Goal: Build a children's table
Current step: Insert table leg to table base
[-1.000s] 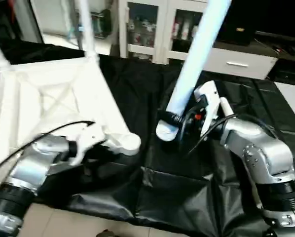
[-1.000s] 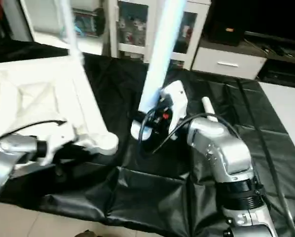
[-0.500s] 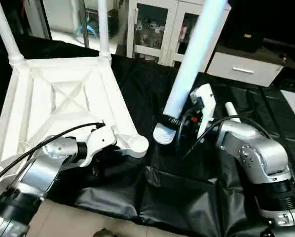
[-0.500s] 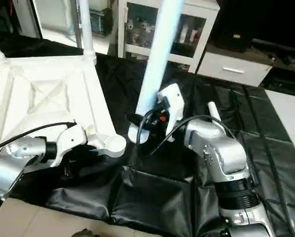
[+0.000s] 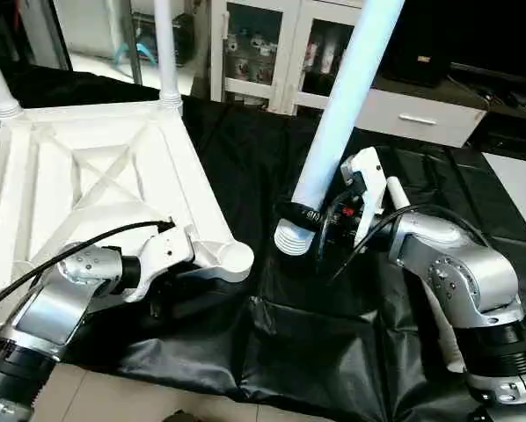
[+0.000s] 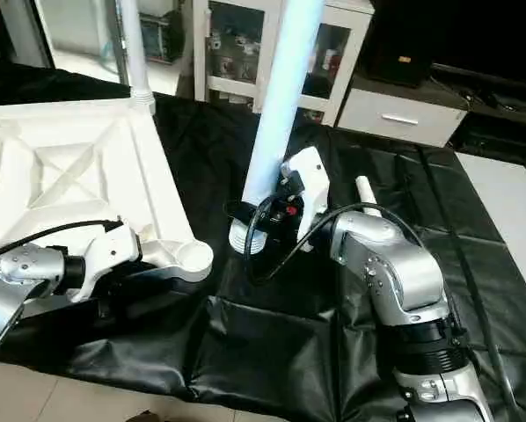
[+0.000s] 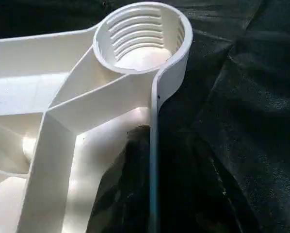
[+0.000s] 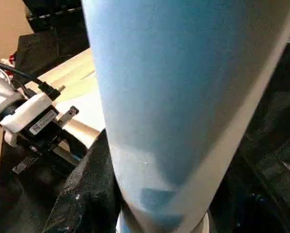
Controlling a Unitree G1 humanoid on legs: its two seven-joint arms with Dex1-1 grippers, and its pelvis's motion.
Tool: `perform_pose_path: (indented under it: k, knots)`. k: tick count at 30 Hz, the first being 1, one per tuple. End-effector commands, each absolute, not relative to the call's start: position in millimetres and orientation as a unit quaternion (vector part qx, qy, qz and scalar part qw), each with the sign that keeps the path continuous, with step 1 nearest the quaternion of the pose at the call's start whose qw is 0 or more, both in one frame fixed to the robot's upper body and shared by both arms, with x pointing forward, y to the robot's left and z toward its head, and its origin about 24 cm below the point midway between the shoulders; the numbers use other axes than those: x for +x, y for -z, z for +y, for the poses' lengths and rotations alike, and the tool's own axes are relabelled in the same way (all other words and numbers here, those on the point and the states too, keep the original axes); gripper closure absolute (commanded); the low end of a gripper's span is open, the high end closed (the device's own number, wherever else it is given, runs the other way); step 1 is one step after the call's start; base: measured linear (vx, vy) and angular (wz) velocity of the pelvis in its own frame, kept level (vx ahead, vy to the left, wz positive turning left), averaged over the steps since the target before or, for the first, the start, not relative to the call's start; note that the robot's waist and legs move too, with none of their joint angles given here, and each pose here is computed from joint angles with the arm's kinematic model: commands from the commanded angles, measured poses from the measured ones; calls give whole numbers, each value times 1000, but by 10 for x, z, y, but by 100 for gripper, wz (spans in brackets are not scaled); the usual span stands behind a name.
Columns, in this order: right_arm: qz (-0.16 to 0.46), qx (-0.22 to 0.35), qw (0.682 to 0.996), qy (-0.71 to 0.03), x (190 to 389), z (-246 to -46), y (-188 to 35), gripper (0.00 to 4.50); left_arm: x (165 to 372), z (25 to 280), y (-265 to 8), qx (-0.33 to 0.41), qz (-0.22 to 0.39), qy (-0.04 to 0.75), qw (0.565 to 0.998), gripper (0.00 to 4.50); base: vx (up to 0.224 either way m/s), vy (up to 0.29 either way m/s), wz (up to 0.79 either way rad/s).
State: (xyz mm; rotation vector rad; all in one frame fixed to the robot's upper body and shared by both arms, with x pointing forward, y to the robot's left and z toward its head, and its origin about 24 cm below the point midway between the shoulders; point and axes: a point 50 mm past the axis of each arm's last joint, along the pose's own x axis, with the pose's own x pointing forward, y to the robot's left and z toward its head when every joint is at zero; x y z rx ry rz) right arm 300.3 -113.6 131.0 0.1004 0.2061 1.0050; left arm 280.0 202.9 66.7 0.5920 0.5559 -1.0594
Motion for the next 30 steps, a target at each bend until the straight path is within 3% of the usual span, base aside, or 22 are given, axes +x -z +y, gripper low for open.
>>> perform_pose_path:
  k: [1,4,8,18,23,30]
  knots:
    - [88,49,875,-473,3010,-1182,-1362,262,2753,2120,-501,269,313,482,773,390,0,0,0]
    - [85,49,874,-475,3010,-1169,-1369,262,2768,2158,-516,268,324,478,772,428,0,0,0]
    - [84,50,872,-479,3019,-1153,-1371,262,2771,2151,-506,266,325,480,770,444,0,0,0]
    - [93,61,841,-530,2993,-1003,-1384,262,2705,1696,-368,277,284,558,728,444,0,0,0]
    - [114,50,824,-552,2945,-923,-1306,262,2766,1659,-395,293,276,562,723,448,0,0,0]
    - [144,28,827,-542,3015,-874,-1128,262,2786,1748,-423,320,282,564,707,450,0,0,0]
